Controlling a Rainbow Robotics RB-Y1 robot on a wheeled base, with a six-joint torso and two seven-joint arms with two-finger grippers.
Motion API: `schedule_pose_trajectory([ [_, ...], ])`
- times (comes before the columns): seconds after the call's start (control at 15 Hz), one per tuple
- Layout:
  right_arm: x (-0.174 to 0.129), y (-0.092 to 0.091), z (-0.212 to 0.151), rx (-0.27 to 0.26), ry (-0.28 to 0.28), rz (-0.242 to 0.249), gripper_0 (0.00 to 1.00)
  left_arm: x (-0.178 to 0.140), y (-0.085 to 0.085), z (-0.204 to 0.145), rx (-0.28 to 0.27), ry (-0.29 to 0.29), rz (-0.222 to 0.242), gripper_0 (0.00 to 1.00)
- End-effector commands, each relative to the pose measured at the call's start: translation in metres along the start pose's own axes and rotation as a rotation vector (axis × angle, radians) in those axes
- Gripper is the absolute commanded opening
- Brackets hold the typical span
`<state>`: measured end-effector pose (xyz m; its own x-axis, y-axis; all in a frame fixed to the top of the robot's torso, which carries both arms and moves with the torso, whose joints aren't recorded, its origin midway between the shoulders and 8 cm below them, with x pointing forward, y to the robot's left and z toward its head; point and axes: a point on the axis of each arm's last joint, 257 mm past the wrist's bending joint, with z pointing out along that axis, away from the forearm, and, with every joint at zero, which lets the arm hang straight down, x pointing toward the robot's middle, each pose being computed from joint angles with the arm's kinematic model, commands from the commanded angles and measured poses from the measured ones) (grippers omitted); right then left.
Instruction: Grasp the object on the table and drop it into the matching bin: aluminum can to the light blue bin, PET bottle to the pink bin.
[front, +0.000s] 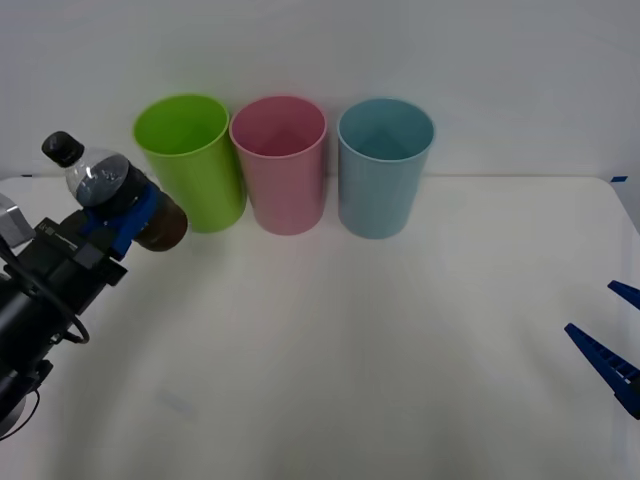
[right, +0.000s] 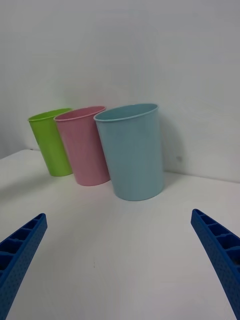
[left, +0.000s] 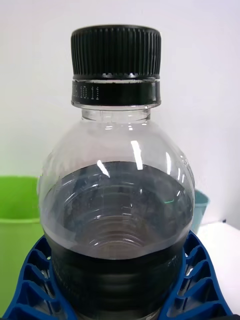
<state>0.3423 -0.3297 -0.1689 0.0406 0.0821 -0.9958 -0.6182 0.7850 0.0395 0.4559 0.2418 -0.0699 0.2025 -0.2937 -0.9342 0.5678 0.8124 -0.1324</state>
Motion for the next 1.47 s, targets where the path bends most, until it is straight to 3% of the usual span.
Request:
schedule_pose_trajectory([
  [0.07, 0.000, 0.000, 0.000, 0.000, 0.000, 0.000, 1.00, -0.026, -0.001, 0.023, -0.007, -0.052, -0.007, 0.00],
  [0.2, 0.000, 0.000, 0.000, 0.000, 0.000, 0.000, 1.00, -0.036, -0.001, 0.044, -0.015, -0.068, 0.018, 0.00],
  [0.53, 0.000, 0.000, 0.000, 0.000, 0.000, 0.000, 1.00, -0.049, -0.013, 0.097, 0.006, -0.075, -0.005, 0.00],
  [1.07, 0.000, 0.000, 0.000, 0.000, 0.000, 0.000, 1.00, -0.029, 0.006, 0.213, 0.003, 0.000, 0.080, 0.00],
  [1.47, 0.000, 0.000, 0.000, 0.000, 0.000, 0.000, 1.00, -0.026, 0.009, 0.254, 0.003, 0.042, 0.145, 0.00],
])
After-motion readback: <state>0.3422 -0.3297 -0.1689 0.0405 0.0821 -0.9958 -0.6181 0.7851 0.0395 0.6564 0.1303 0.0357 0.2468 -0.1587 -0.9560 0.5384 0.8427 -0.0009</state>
